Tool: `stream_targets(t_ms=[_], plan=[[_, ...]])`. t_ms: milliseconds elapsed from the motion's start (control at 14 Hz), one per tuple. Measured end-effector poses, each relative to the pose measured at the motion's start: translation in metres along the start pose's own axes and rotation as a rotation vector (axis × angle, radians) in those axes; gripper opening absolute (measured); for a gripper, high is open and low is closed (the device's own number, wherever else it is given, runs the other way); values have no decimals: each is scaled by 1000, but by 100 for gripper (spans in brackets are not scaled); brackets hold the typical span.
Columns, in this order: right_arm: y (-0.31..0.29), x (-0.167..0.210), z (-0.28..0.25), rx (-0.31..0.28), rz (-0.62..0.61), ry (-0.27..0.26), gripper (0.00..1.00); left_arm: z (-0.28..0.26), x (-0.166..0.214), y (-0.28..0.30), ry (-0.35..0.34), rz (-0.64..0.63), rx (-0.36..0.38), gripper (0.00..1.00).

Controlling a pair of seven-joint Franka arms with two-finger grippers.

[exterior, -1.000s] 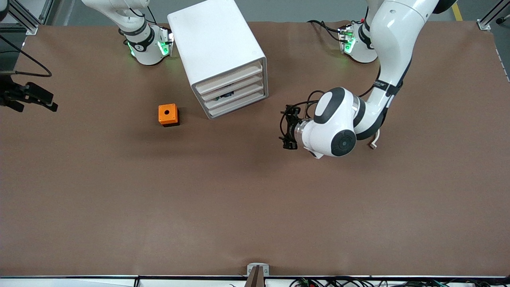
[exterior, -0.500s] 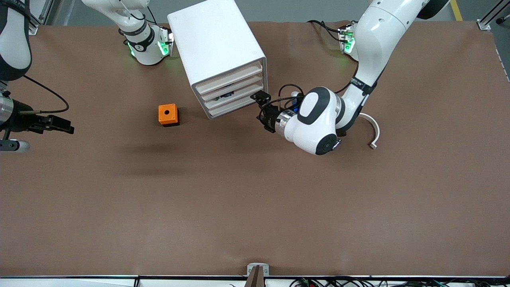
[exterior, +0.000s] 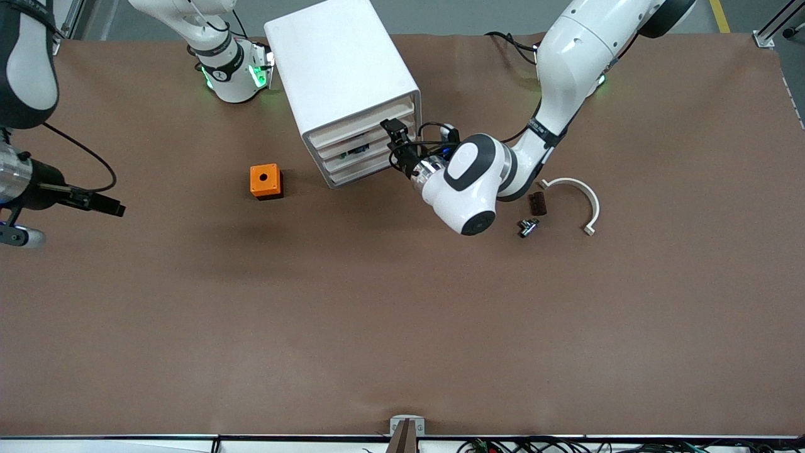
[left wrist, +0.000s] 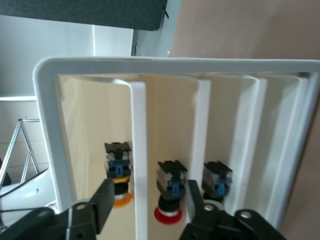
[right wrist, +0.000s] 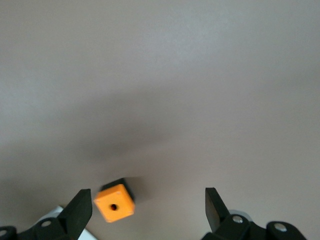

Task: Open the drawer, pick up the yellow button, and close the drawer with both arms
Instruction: 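Pull the drawer open with the left gripper while the right gripper approaches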

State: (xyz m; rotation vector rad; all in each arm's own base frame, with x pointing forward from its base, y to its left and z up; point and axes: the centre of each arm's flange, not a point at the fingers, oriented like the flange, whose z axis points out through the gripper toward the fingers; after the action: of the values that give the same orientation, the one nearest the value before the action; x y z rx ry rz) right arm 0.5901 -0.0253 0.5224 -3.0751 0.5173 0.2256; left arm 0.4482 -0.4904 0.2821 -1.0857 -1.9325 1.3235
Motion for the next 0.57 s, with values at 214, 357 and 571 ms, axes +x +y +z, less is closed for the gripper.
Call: stream_targets(t_ms=[214, 357, 571], plan=[[-40, -13, 0, 37, 155, -17, 100, 18, -2, -1, 28, 0, 8, 47], [-58, -21, 1, 38, 193, -23, 100, 24, -3, 1, 37, -2, 12, 44], [-98, -39, 4, 27, 260, -29, 100, 34, -4, 1, 52, -3, 17, 28]])
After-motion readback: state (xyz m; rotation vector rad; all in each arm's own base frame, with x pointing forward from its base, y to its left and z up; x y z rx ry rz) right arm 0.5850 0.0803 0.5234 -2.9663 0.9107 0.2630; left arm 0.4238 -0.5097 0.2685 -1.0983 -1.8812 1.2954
